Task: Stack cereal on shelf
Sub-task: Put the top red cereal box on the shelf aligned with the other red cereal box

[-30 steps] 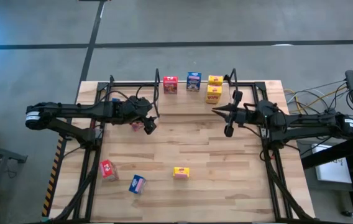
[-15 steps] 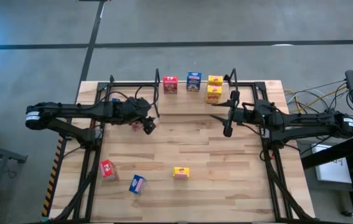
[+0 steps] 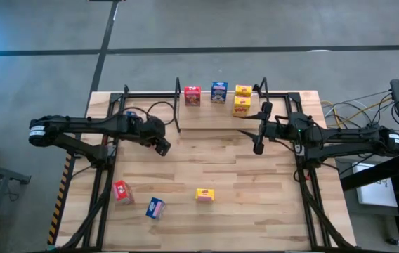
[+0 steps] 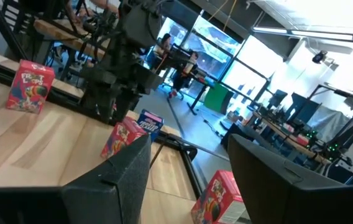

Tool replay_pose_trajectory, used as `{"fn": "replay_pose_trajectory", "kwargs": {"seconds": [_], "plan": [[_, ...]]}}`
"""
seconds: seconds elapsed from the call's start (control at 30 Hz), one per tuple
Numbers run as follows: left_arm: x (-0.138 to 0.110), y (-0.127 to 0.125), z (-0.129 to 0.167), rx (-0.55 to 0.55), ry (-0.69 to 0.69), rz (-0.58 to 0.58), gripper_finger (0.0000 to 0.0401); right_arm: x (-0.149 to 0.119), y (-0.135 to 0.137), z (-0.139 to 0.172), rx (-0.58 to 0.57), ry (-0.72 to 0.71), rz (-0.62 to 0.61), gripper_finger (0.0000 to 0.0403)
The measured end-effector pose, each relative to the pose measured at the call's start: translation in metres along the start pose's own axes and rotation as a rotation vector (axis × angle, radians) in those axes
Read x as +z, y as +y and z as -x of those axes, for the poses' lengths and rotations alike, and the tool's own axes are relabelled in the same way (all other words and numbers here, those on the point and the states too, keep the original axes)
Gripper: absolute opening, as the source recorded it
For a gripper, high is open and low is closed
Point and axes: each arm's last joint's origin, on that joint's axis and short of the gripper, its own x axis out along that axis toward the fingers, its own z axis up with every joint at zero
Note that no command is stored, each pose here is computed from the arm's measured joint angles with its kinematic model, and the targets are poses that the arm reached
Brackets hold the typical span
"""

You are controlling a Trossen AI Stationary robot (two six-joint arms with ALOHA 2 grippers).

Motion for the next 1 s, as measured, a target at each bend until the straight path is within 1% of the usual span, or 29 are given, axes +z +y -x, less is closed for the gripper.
{"fn": "replay_pose_trajectory", "kwargs": {"seconds": [0.07, 0.17, 0.23, 0.3, 0.33, 0.4, 0.47, 0.5, 0.73, 0.83, 0.9, 1.0], "plan": [[0.0, 0.0, 0.0, -0.001, -0.004, -0.008, 0.0231, 0.0, 0.0, 0.0, -0.002, -0.003, 0.0, 0.0206], [0.005, -0.006, 0.006, -0.066, -0.004, -0.042, 0.0231, 0.0, 0.0, 0.0, -0.002, -0.003, 0.0, 0.0206], [0.012, -0.013, 0.017, -0.11, -0.021, -0.088, 0.0231, 0.001, 0.0, 0.0, -0.004, -0.006, 0.0, 0.0206], [0.019, -0.017, 0.028, -0.106, -0.029, -0.155, 0.0231, 0.001, 0.0, 0.0, -0.004, -0.007, 0.0, 0.0206], [0.022, -0.017, 0.034, -0.078, -0.027, -0.186, 0.0231, 0.001, 0.0, 0.0, -0.004, -0.006, 0.0, 0.0206], [0.024, -0.014, 0.043, 0.034, -0.01, -0.225, 0.0231, 0.001, 0.0, 0.0, -0.004, -0.006, 0.0, 0.0206], [0.024, -0.007, 0.045, 0.159, 0.04, -0.239, 0.0231, 0.001, 0.0, 0.0, -0.004, -0.006, 0.0, 0.0206], [0.024, -0.005, 0.045, 0.188, 0.064, -0.234, 0.0231, 0.001, 0.0, 0.0, -0.003, -0.005, -0.001, 0.0206], [0.025, 0.003, 0.027, 0.231, 0.136, -0.197, 0.0232, 0.0, 0.0, 0.0, -0.003, -0.004, -0.002, 0.0206], [0.024, 0.005, 0.023, 0.24, 0.154, -0.196, 0.0246, 0.0, 0.0, 0.0, -0.003, -0.004, -0.011, 0.0206], [0.024, 0.006, 0.022, 0.265, 0.141, -0.195, 0.0262, 0.0, 0.0, 0.0, -0.003, -0.004, -0.012, 0.0206], [0.026, 0.009, 0.022, 0.349, 0.072, -0.196, 0.0281, 0.0, 0.0, 0.0, -0.003, -0.004, -0.012, 0.0206]]}}
